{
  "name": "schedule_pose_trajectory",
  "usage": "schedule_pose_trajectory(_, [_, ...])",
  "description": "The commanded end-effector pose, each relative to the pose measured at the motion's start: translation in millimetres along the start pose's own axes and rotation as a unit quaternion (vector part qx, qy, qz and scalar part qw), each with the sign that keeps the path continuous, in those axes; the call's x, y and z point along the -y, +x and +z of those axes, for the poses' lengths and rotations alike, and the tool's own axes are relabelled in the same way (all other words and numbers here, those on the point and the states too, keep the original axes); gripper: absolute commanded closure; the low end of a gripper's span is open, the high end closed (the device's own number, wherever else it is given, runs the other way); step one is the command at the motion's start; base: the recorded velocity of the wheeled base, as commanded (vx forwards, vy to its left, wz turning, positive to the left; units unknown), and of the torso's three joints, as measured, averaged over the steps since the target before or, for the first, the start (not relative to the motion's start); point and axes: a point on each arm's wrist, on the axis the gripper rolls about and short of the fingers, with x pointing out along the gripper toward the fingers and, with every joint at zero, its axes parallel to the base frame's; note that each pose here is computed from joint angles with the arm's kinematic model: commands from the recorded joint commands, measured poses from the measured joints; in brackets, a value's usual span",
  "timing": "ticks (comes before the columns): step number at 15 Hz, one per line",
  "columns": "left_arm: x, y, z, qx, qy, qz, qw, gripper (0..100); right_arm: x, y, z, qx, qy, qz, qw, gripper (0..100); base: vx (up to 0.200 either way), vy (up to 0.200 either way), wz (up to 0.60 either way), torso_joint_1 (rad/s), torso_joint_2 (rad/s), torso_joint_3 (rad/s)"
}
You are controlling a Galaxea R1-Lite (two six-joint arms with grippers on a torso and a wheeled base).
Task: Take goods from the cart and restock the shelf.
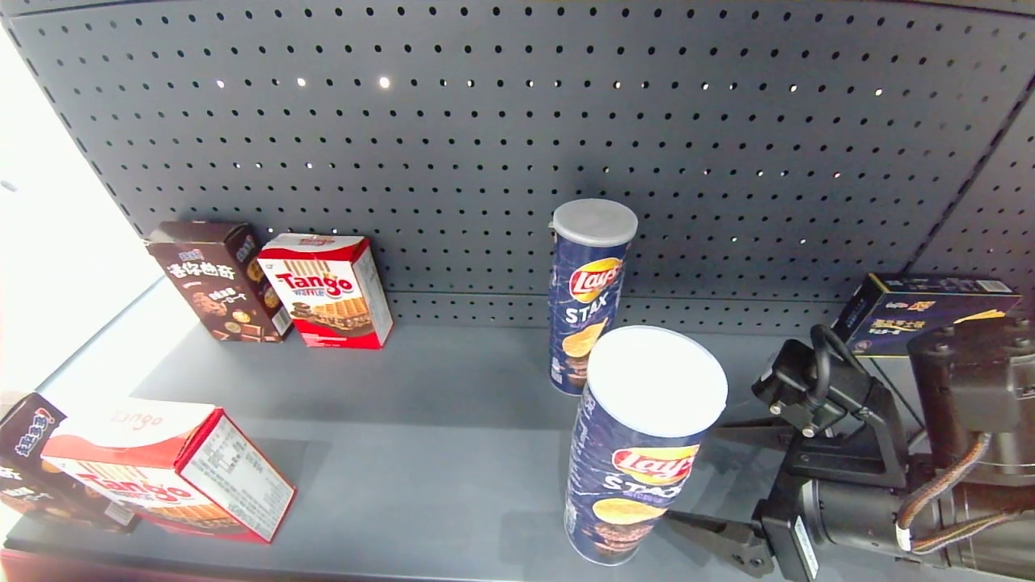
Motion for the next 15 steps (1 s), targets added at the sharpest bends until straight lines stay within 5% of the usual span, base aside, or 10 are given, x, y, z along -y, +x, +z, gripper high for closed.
schedule_pose_trajectory(1, [0.0,0.1,0.0,-0.001,0.0,0.0,1.0,0,-2.5,2.4,-1.2,-0.004,-0.003,0.006,1.0,0,0.0,0.0,0.0,0.0,0.0,0.0])
schedule_pose_trajectory(15, [0.0,0.1,-0.2,-0.002,0.0,0.0,1.0,0,-6.8,5.1,-1.1,-0.003,-0.008,0.014,1.0,0,0.0,0.0,0.0,0.0,0.0,0.0])
